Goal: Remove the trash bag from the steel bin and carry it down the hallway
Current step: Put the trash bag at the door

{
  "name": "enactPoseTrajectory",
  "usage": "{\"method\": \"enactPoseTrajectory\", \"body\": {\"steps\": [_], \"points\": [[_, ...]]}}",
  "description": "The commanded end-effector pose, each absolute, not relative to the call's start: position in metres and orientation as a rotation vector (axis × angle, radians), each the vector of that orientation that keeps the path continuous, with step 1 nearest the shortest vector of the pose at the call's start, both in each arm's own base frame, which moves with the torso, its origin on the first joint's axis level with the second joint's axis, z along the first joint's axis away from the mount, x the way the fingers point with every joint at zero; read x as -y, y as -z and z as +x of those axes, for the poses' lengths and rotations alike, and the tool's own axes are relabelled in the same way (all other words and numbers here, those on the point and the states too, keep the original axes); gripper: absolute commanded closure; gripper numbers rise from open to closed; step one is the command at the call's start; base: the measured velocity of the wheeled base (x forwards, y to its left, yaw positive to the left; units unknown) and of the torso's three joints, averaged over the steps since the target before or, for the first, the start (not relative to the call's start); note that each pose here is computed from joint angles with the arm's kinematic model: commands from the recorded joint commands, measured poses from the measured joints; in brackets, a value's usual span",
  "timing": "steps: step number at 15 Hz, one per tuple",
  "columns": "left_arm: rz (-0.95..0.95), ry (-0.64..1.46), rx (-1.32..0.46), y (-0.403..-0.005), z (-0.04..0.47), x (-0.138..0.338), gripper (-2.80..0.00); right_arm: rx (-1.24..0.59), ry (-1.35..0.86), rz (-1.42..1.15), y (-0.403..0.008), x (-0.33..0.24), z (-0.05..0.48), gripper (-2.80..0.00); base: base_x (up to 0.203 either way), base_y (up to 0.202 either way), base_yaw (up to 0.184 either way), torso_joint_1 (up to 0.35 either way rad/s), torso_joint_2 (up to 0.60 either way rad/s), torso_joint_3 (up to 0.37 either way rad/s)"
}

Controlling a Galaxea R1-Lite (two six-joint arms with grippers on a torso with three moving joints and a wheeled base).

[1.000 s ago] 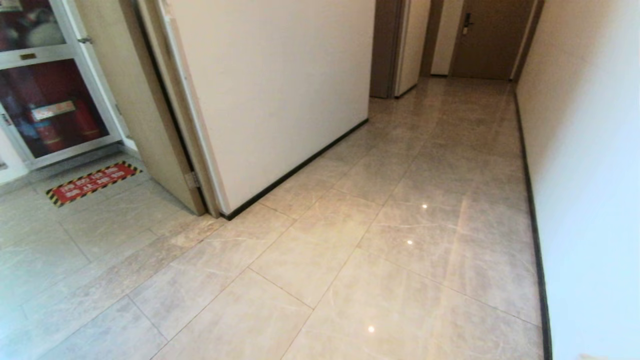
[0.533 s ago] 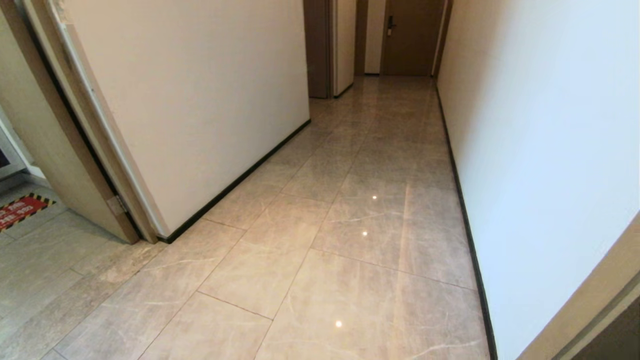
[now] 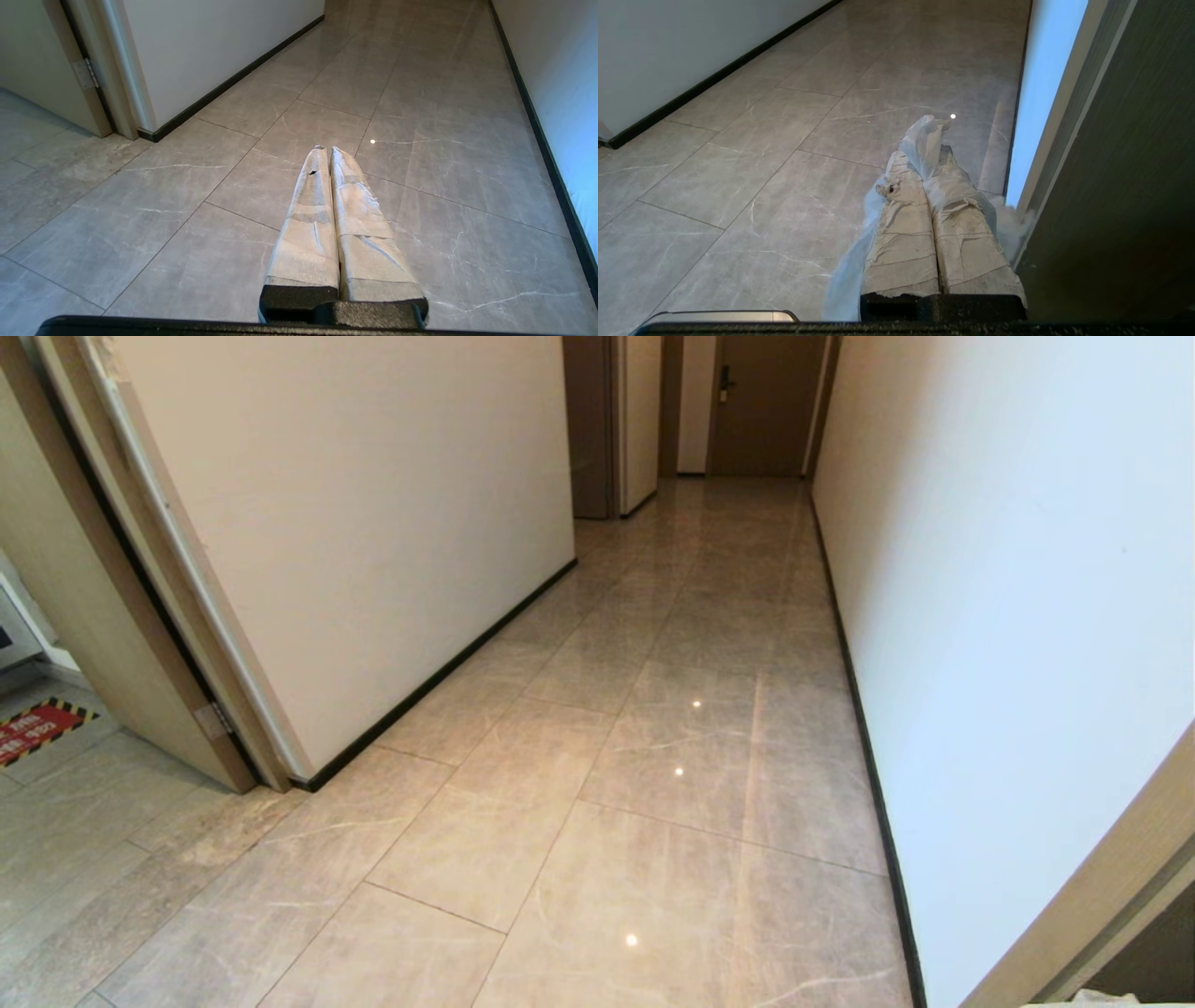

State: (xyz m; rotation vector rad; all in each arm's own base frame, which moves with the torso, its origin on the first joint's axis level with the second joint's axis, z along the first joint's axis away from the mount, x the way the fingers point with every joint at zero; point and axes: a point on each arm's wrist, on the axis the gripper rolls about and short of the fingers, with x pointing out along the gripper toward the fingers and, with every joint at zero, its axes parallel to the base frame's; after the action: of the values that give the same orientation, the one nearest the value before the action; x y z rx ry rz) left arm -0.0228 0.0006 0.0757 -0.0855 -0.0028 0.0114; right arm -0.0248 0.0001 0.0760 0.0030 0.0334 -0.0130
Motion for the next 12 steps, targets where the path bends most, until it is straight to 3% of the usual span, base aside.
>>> {"method": "enactPoseTrajectory", "body": {"steps": [1,7,12], "points": [[-0.086,-0.012,0.003,-0.0758,-0.0228,-0.0006,0.00,-0.034,0.014,0.003,-0.0758,-0.0001,-0.0248,0.00,0.000,0.000,0.000,0.000,0.00,0.000],[-0.094,-0.011,0.004,-0.0758,-0.0228,-0.0006,0.00,-0.025,0.014,0.003,-0.0762,0.0000,-0.0245,0.00,0.000,0.000,0.000,0.000,0.00,0.000],[-0.094,-0.011,0.005,-0.0759,-0.0228,-0.0006,0.00,-0.023,0.012,0.000,-0.0764,-0.0001,-0.0245,0.00,0.000,0.000,0.000,0.001,0.00,-0.147]]}}
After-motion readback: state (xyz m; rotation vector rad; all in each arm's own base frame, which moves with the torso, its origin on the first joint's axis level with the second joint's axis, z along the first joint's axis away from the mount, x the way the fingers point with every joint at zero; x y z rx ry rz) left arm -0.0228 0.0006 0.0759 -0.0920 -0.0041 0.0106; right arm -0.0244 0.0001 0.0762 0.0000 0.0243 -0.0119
